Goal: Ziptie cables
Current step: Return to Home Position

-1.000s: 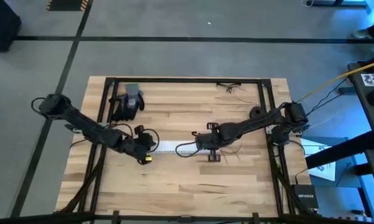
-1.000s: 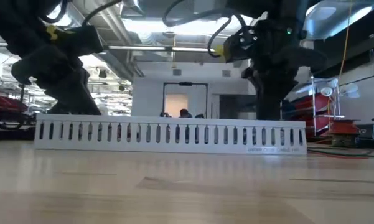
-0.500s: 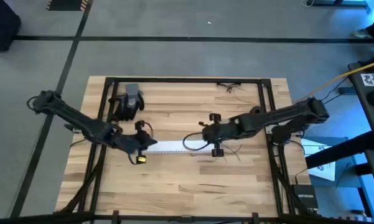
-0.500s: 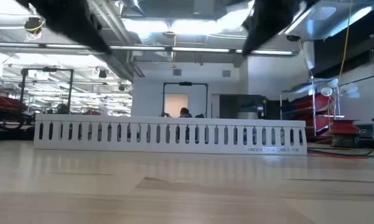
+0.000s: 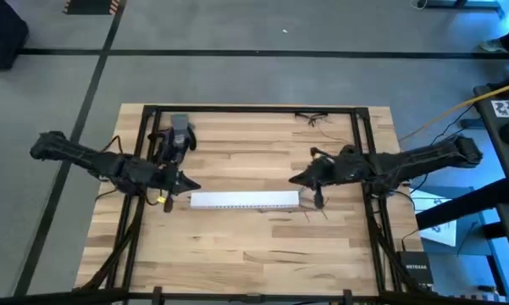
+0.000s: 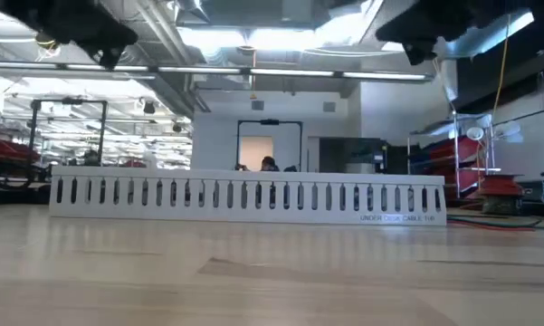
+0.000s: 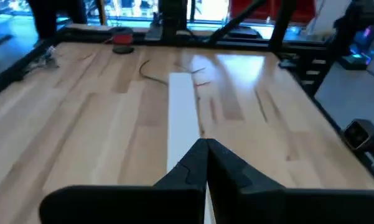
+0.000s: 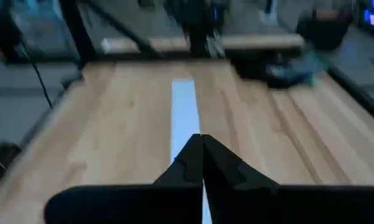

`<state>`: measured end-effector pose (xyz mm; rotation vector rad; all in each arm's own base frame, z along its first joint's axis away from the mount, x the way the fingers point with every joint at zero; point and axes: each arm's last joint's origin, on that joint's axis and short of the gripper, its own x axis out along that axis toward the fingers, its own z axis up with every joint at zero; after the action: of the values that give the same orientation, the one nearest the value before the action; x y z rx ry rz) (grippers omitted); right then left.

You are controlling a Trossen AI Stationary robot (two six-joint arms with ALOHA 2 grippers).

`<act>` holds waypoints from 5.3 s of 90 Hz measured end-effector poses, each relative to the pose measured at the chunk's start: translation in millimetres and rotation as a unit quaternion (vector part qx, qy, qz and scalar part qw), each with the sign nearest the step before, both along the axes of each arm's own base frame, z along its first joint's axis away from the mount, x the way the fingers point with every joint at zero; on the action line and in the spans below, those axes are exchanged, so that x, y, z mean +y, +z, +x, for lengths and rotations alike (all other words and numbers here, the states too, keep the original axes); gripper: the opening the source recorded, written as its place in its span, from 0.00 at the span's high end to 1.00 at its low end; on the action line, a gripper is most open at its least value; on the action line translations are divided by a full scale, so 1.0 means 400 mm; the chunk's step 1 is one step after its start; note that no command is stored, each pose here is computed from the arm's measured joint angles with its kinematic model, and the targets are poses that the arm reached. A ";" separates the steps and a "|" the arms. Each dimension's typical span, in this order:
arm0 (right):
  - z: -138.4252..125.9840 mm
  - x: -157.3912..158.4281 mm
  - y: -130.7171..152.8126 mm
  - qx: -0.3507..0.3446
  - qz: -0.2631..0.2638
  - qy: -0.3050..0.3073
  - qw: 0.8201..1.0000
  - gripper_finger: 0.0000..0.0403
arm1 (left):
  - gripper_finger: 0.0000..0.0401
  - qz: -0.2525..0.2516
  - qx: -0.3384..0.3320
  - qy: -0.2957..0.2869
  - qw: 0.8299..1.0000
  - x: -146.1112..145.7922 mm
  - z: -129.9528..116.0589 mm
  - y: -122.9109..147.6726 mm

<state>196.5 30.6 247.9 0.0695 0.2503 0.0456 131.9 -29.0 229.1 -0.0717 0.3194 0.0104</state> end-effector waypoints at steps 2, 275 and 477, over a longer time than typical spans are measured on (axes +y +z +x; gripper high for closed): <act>-0.007 -0.001 -0.009 -0.012 0.003 0.000 1.000 1.00 | 1.00 -0.009 0.002 0.005 1.000 0.002 -0.005 -0.007; -0.247 -0.044 -0.201 -0.131 0.035 -0.009 0.991 1.00 | 1.00 -0.025 -0.120 0.049 0.991 0.062 -0.098 -0.142; -0.247 -0.044 -0.201 -0.131 0.035 -0.009 0.991 1.00 | 1.00 -0.025 -0.119 0.049 0.991 0.062 -0.098 -0.142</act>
<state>97.5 13.0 167.4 0.1352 -0.0146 0.0446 92.7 -4.1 172.2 -0.1371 0.0765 0.0899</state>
